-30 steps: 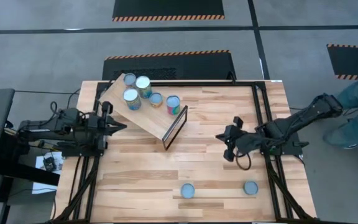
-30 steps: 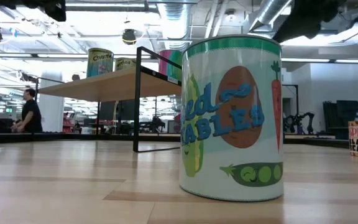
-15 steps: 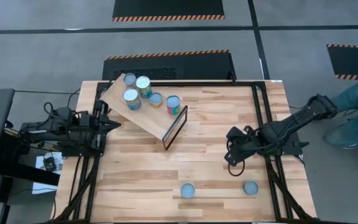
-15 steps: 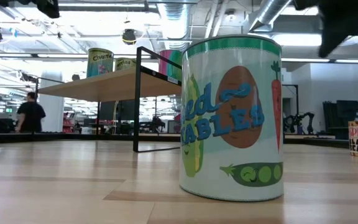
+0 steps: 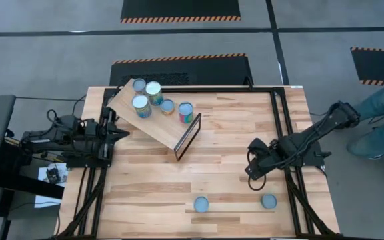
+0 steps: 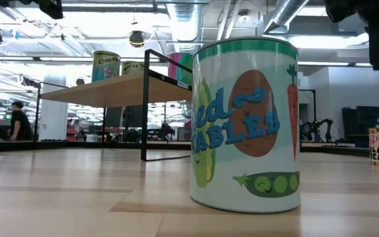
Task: Pick and place cans onto a shelf
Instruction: Put the canned black beans on the shelf
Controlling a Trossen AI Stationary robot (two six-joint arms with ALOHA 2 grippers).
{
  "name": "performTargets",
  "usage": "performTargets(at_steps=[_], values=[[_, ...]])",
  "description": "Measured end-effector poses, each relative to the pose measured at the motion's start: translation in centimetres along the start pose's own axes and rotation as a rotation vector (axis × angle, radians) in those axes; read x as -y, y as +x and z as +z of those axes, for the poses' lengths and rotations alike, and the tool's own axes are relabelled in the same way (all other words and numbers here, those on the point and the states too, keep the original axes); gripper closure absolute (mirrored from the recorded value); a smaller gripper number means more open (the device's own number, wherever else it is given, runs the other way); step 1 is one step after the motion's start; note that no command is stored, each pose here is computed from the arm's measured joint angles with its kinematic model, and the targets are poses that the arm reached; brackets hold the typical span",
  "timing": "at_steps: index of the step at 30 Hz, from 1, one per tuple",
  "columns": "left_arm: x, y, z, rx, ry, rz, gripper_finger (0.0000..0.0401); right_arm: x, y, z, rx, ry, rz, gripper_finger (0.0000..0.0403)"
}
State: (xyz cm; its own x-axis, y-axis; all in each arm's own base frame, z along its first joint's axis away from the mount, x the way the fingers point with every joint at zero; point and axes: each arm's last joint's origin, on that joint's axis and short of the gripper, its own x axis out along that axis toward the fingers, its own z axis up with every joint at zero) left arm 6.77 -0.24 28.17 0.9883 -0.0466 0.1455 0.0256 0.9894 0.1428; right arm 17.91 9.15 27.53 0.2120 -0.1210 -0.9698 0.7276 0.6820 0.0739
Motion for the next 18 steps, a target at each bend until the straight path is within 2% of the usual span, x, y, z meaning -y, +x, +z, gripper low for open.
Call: performTargets(at_steps=[6,12,14,18], values=[[0.0,0.0,0.0,-0.003,-0.006,0.0,0.0397,-1.2,1.8,-0.1,-0.031,-0.007,-0.088,0.0221],[0.0,0.0,0.0,-0.004,-0.008,0.0,0.0397,-1.0,3.9,0.3,-0.16,-0.02,-0.306,0.0217],[0.0,0.0,-0.1,-0.009,-0.014,-0.001,0.0397,-1.0,4.1,0.6,-0.162,-0.009,-0.31,0.0222],[0.0,0.0,-0.2,-0.016,-0.023,-0.002,0.0397,-0.3,4.6,0.8,-0.14,0.011,-0.246,0.0229]])
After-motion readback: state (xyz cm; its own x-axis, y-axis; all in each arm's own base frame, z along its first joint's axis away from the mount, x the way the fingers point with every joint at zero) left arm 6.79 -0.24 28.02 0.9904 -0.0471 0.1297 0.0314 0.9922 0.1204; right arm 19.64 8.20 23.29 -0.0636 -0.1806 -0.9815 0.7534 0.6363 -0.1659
